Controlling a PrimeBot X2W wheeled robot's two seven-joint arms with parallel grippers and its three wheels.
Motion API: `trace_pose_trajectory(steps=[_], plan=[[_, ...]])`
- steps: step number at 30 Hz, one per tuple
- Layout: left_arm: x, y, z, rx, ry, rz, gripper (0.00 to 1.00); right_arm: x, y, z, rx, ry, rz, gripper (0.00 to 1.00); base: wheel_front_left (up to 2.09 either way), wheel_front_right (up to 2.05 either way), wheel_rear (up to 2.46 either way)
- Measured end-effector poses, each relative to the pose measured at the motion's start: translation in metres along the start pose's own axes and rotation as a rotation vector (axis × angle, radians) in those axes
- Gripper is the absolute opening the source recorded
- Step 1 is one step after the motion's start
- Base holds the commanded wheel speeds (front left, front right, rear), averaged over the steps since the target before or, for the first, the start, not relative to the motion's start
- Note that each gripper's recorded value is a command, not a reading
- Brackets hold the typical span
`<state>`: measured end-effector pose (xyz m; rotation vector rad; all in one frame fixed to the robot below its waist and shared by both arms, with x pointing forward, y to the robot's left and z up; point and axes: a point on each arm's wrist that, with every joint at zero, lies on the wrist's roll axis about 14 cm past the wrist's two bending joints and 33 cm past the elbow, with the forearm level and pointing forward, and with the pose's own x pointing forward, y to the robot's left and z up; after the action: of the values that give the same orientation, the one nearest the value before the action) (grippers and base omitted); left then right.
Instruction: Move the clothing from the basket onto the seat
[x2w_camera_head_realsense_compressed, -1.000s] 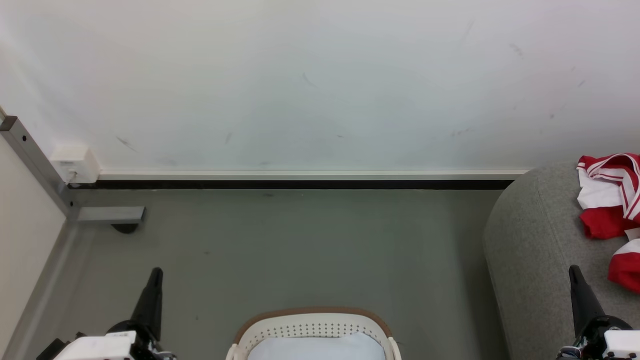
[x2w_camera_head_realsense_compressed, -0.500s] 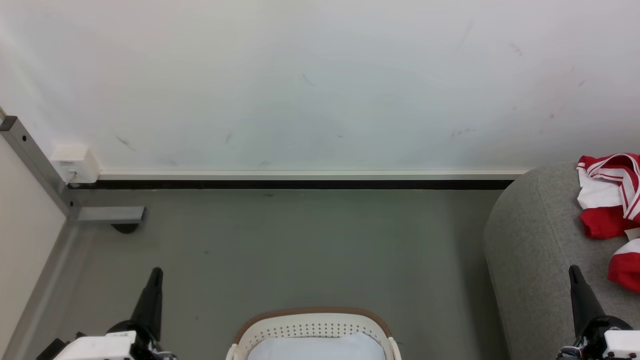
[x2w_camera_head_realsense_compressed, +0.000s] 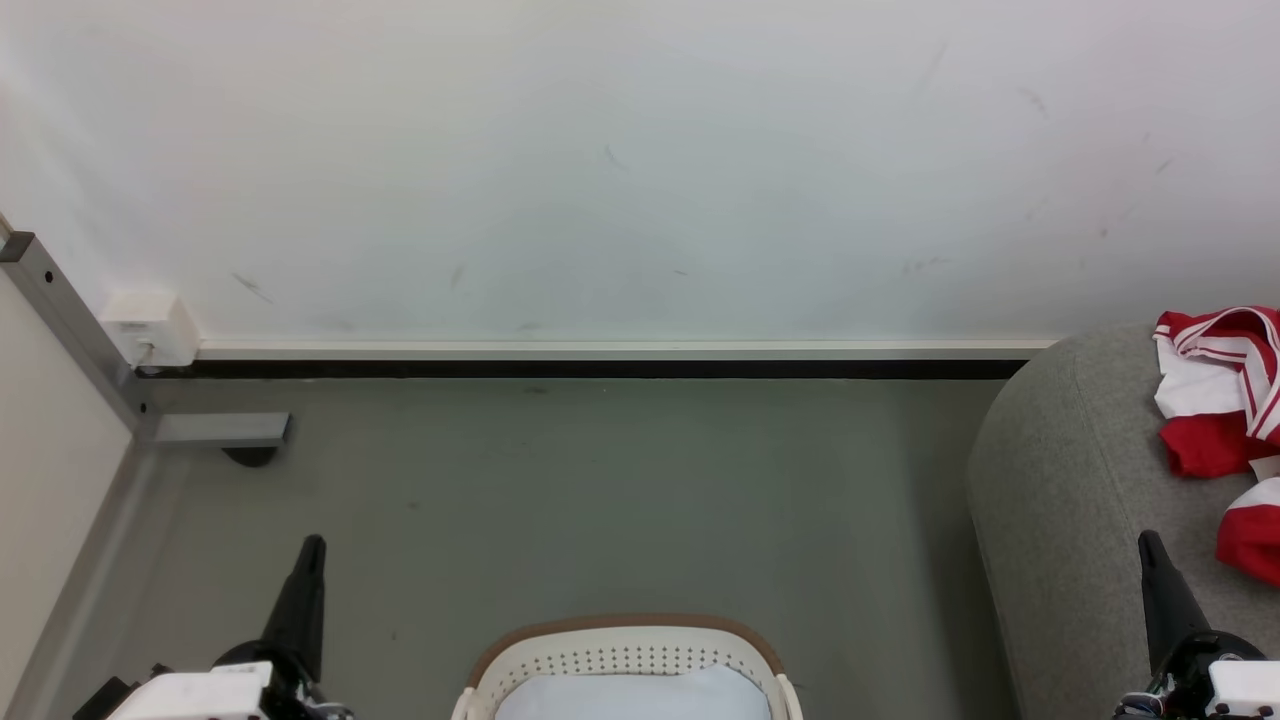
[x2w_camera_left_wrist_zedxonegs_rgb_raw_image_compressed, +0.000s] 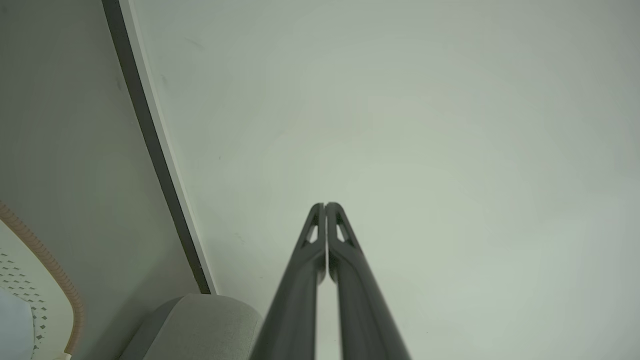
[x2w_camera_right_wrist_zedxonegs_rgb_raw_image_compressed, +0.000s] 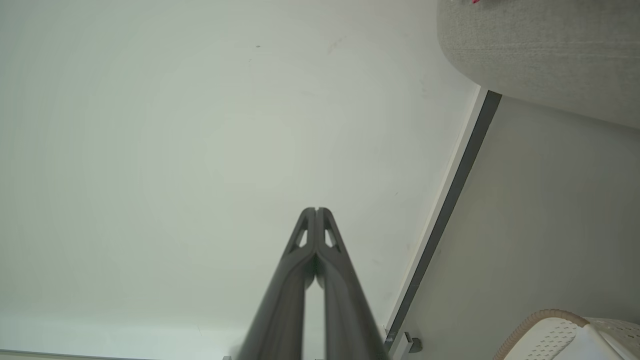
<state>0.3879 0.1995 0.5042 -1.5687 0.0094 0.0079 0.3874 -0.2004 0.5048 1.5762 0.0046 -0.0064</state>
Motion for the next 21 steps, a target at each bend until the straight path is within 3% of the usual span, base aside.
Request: trace_pose_trajectory(steps=[21], plan=[[0.0000, 0.0000, 0.0000, 0.000, 0.000, 0.000, 0.00, 0.0000, -0.0001, 0.0003, -0.001, -0.001, 0.000, 0.00, 0.00, 0.00, 0.00]])
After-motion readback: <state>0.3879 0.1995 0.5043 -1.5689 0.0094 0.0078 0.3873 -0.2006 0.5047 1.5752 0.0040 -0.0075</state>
